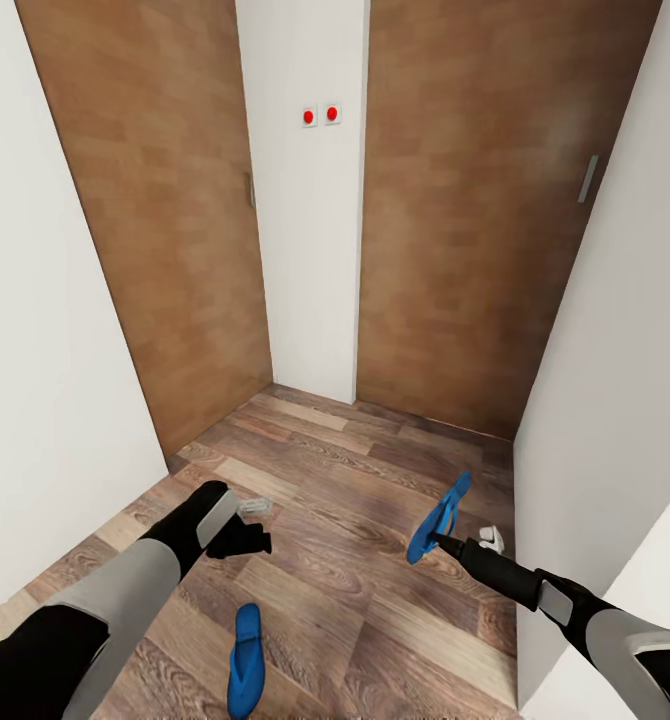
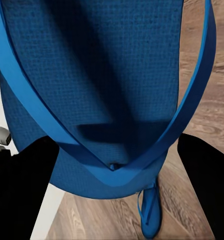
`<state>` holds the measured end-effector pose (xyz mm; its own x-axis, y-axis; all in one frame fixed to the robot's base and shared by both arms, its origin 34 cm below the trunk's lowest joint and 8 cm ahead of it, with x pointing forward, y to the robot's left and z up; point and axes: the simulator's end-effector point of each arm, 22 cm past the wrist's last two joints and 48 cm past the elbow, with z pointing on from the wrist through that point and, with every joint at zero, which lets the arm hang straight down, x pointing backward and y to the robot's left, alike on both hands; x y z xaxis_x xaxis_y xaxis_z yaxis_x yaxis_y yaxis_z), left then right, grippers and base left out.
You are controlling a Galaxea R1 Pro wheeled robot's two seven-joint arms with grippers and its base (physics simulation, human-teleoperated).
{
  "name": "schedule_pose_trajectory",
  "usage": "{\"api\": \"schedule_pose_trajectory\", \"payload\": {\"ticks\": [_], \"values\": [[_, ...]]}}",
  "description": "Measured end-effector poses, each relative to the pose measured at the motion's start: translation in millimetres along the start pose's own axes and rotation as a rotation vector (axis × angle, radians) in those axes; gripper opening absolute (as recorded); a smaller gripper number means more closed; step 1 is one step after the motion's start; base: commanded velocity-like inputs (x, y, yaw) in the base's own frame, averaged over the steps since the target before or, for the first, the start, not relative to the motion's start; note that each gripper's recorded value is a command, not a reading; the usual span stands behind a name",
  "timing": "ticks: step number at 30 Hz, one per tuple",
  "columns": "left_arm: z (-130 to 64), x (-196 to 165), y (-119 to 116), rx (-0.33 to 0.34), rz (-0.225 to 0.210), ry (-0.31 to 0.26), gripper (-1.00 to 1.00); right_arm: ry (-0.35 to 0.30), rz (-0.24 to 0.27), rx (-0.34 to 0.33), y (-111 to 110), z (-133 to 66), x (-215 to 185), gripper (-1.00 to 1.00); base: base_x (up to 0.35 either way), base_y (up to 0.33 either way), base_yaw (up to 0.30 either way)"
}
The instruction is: In the bedroom, move the book from the bed onto either nightstand, and place the two sandals side by side next to the bed.
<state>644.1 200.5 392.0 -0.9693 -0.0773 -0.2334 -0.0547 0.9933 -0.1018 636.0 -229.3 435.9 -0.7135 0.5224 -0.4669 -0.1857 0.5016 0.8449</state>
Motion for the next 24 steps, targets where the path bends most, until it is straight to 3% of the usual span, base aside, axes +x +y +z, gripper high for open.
{"api": "schedule_pose_trajectory", "payload": {"ticks": [8,17,22,24], "values": [[17.6,7.4,4.8,-0.006,-0.002,0.028,1.0,0.016,0.023,0.014,-14.6,3.6,10.9,-1.0,0.0,0.0,0.0],[36.1,13.4,13.5,-0.016,-0.013,0.052,1.0,0.03,0.045,-0.017,-21.1,6.2,21.7,-1.0,0.0,0.0,0.0],[46.9,16.2,14.5,-0.015,-0.018,0.058,1.0,0.029,0.048,-0.141,-1.2,5.5,25.5,-1.0,0.0,0.0,0.0],[51.3,15.3,15.4,-0.017,-0.022,0.051,1.0,0.016,0.019,-0.19,6.5,4.4,24.8,-1.0,0.0,0.0,0.0]]}}
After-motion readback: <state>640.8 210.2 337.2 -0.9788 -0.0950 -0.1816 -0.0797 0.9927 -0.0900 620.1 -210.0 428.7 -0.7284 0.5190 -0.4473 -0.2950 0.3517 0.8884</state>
